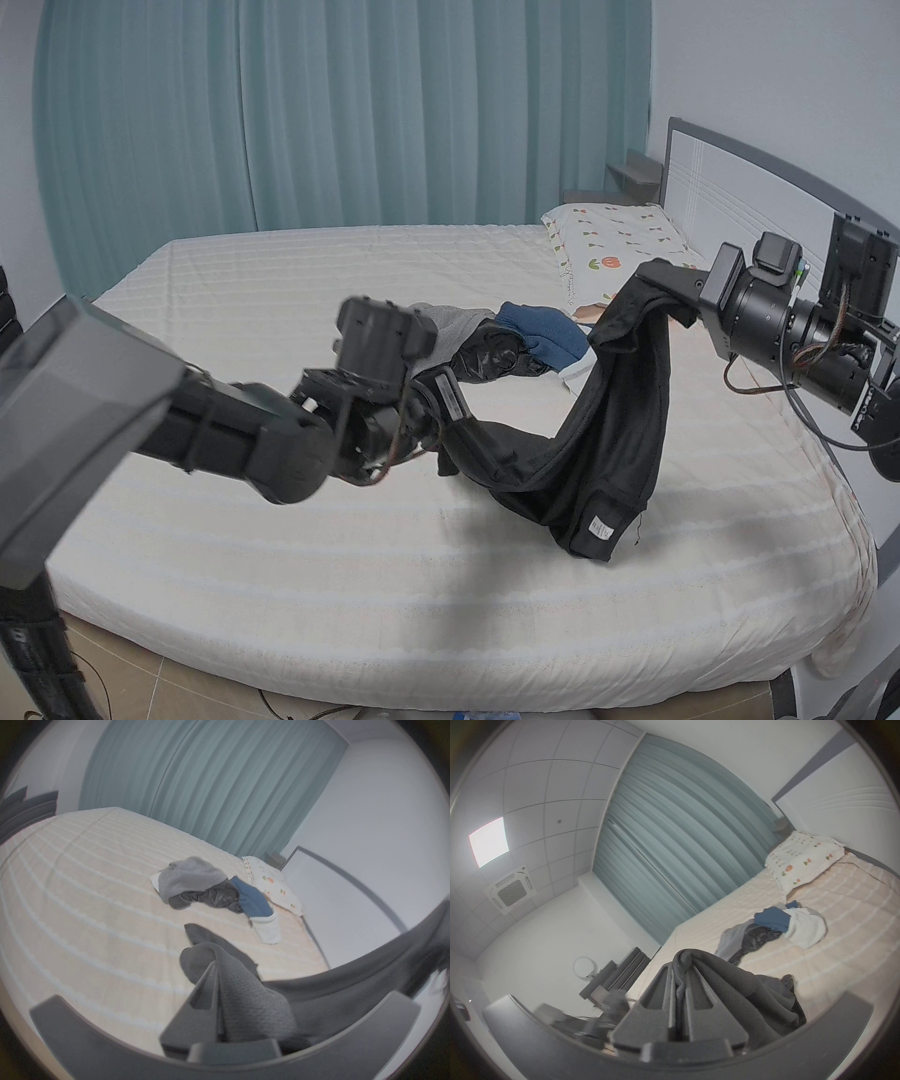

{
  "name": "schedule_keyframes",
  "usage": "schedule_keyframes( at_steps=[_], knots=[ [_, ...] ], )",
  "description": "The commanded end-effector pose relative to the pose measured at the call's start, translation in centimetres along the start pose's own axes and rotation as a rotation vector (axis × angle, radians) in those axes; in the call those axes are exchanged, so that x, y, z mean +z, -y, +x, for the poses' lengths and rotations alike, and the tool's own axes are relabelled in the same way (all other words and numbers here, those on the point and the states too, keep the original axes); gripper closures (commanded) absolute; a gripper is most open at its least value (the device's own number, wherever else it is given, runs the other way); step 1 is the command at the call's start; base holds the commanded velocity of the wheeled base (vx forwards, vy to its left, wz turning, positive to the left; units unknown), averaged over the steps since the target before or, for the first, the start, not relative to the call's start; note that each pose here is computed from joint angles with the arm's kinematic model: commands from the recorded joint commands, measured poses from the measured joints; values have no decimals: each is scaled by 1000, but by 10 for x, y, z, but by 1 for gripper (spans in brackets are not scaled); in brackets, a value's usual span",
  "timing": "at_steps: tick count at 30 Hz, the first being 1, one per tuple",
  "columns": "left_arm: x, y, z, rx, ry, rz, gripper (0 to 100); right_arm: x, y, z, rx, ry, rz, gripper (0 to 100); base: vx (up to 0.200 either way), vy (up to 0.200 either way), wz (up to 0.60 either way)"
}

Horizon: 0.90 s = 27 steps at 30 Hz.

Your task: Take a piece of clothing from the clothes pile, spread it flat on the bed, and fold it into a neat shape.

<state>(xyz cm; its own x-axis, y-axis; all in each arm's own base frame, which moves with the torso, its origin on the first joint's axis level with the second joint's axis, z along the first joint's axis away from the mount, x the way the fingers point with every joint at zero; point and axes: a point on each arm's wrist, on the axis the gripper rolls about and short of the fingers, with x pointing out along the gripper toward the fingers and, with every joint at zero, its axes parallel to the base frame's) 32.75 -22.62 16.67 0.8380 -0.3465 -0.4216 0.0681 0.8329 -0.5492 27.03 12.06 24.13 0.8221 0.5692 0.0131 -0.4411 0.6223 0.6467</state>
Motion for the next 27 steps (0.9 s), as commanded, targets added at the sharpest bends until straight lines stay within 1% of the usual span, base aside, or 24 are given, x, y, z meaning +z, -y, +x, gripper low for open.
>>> schedule_keyframes(
  at_steps=[1, 3, 4, 5, 6, 8, 9, 11, 13, 14, 15, 16, 17, 18, 20, 22, 25, 27],
  knots=[
    [60, 3, -111, -148, 66, -133, 100, -32, 45, 24, -125, -48, -5, 100, 0, 0, 0],
    [60, -2, -117, -139, 61, -136, 100, -27, 41, 23, -104, -12, -40, 100, 0, 0, 0],
    [56, -6, -120, -127, 48, -133, 100, -22, 39, 22, -93, 19, -51, 100, 0, 0, 0],
    [56, -6, -120, -127, 48, -133, 100, -22, 39, 22, -93, 19, -51, 100, 0, 0, 0],
    [46, -16, -127, -110, 27, -129, 100, -15, 38, 20, -94, 76, -51, 100, 0, 0, 0],
    [31, -26, -128, -83, -15, -122, 100, -16, 41, 20, -121, 96, -33, 100, 0, 0, 0],
    [31, -26, -128, -83, -15, -122, 100, -16, 41, 20, -121, 96, -33, 100, 0, 0, 0],
    [14, -38, -122, -82, -25, -125, 100, -26, 46, 19, -166, 94, 55, 100, 0, 0, 0],
    [4, -42, -119, -105, -15, -125, 100, -35, 49, 17, -173, 69, 118, 100, 0, 0, 0],
    [4, -42, -119, -105, -15, -125, 100, -35, 49, 17, -173, 69, 118, 100, 0, 0, 0],
    [0, -42, -112, -138, 8, -134, 100, -47, 55, 14, -191, 31, 181, 100, 0, 0, 0],
    [-1, -42, -108, -144, 12, -142, 100, -51, 58, 16, -194, 15, 194, 100, 0, 0, 0],
    [-2, -42, -107, -146, 14, -150, 100, -53, 59, 18, -194, 9, 197, 100, 0, 0, 0],
    [-6, -40, -102, -154, 9, -178, 100, -60, 61, 23, -192, -4, 198, 100, 0, 0, 0],
    [-11, -44, -101, -148, -14, -212, 100, -63, 62, 23, -185, 5, 194, 100, 0, 0, 0],
    [-14, -49, -99, -144, -34, -226, 100, -63, 62, 21, -169, 14, 192, 100, 0, 0, 0],
    [-14, -50, -98, -154, -44, -235, 100, -64, 60, 19, -164, 11, 192, 100, 0, 0, 0],
    [-15, -50, -99, -154, -50, -266, 100, -69, 58, 19, -165, -1, 190, 100, 0, 0, 0]
  ],
)
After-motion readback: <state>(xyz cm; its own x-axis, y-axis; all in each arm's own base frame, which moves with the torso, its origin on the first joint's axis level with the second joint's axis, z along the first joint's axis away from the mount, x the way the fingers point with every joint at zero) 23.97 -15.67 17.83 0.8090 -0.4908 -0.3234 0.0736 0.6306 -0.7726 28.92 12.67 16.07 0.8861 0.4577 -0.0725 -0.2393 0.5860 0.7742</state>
